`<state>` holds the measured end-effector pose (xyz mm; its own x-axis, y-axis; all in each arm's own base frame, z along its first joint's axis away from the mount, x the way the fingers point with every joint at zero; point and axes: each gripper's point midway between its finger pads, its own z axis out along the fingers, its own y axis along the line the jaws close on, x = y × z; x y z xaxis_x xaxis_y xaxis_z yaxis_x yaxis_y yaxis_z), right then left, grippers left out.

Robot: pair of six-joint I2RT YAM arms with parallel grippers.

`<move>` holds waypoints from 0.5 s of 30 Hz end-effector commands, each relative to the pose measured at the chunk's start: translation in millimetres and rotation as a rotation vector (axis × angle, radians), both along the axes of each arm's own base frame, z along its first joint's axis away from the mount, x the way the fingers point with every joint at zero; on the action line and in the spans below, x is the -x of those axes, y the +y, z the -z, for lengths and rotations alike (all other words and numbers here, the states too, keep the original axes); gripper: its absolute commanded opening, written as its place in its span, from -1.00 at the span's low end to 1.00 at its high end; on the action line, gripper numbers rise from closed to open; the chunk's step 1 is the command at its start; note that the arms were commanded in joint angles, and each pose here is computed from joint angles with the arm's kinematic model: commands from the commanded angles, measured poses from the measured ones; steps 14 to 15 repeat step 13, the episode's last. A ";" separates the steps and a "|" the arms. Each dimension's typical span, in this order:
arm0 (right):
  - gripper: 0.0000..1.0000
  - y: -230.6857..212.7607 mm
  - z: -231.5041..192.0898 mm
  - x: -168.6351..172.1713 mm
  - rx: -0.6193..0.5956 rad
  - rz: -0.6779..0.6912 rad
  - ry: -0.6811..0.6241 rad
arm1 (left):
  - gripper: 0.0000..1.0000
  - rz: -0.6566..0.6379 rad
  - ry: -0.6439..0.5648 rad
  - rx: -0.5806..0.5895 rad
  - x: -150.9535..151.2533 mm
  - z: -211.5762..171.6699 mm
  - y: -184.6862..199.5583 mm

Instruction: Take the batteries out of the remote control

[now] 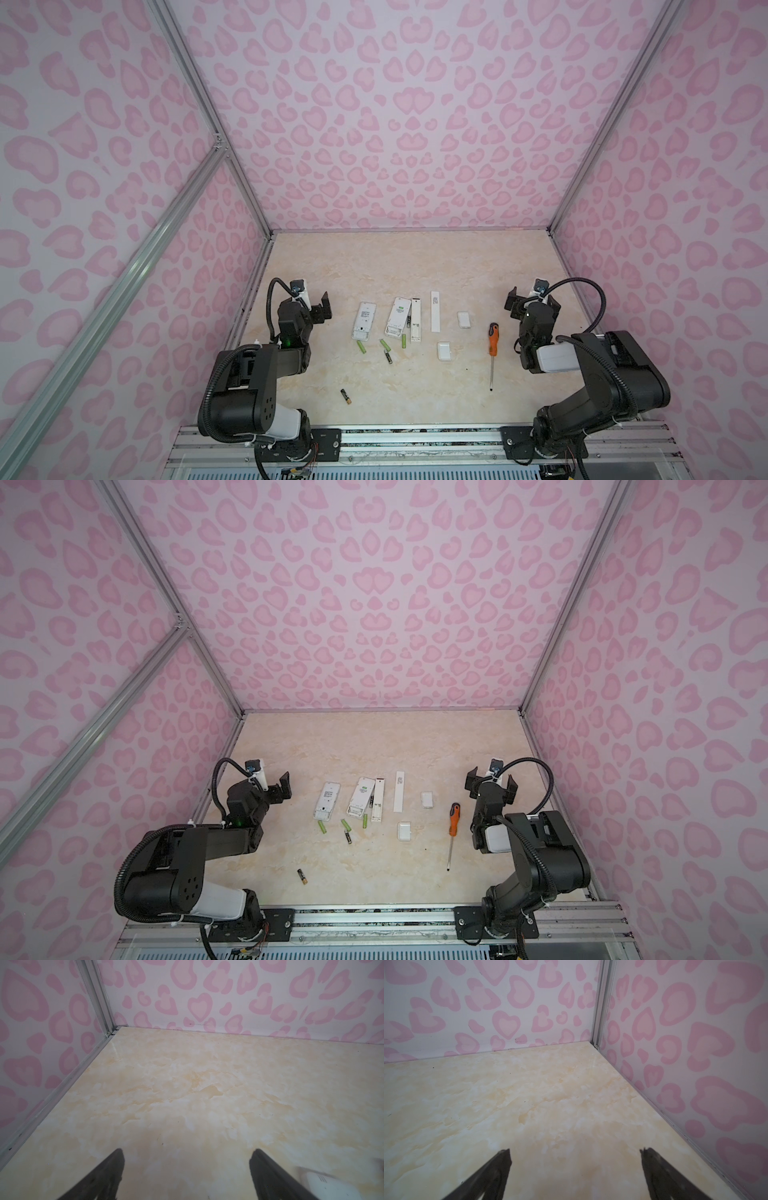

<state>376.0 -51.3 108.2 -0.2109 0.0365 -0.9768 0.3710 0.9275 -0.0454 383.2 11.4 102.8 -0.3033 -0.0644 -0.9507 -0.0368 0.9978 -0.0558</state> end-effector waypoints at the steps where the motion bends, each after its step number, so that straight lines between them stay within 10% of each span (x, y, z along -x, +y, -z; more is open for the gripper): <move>1: 0.98 -0.6 1.3 0.1 -0.002 0.007 0.003 | 0.95 -0.008 -0.053 -0.013 -5.8 -13.4 2.1; 15: 0.98 -0.4 1.3 0.3 -0.001 0.006 0.003 | 0.95 -0.014 -0.050 -0.022 -6.0 -13.0 1.1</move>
